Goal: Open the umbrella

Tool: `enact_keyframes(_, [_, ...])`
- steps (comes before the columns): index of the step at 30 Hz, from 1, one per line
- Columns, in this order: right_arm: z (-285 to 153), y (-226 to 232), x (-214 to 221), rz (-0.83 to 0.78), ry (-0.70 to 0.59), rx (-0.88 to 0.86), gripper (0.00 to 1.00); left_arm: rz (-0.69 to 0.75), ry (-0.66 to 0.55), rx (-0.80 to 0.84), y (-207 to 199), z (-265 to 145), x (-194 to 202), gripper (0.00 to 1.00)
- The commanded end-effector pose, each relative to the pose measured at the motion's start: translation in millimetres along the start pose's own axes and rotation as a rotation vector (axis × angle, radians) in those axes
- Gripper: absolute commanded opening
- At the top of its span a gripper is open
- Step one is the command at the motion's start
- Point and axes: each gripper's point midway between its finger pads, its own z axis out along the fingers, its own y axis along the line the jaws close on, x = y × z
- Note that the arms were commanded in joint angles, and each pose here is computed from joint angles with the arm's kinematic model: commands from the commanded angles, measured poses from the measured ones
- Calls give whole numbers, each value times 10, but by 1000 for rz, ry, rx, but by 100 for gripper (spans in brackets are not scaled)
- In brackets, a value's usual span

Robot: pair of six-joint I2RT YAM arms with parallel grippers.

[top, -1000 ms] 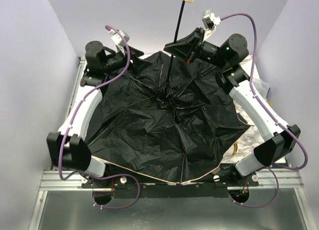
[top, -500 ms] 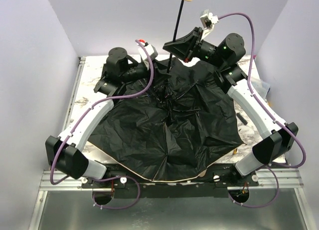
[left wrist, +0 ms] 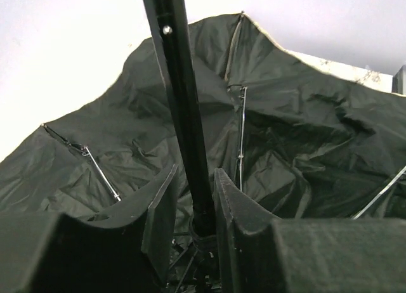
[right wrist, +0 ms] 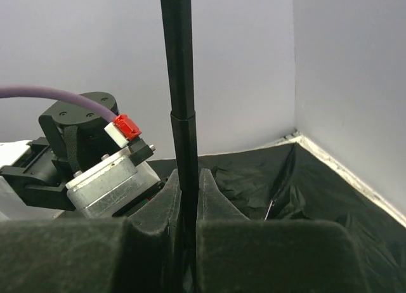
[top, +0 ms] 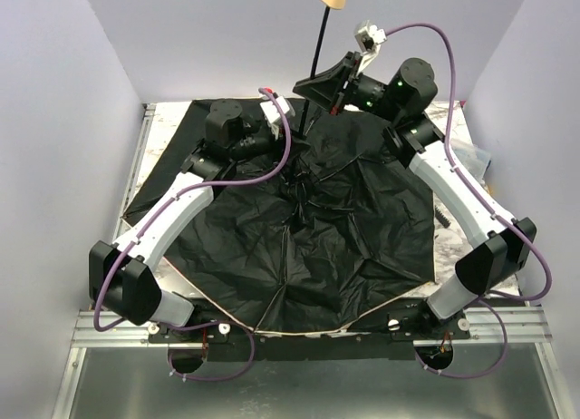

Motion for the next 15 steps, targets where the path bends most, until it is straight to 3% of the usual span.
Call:
enact_keyframes(1, [-43,313,-807,-98,-179,-34,0,-92,214,-84,229,-137,920,33])
enact_keyframes(6, [-47,317,-948,-130,-207,-34,0,-117,277,-107,366,-226,1225,40])
enact_keyframes(15, [-82,407,-1280,-191,-271,-71,0,-167,373,-134,550,-308,1570,42])
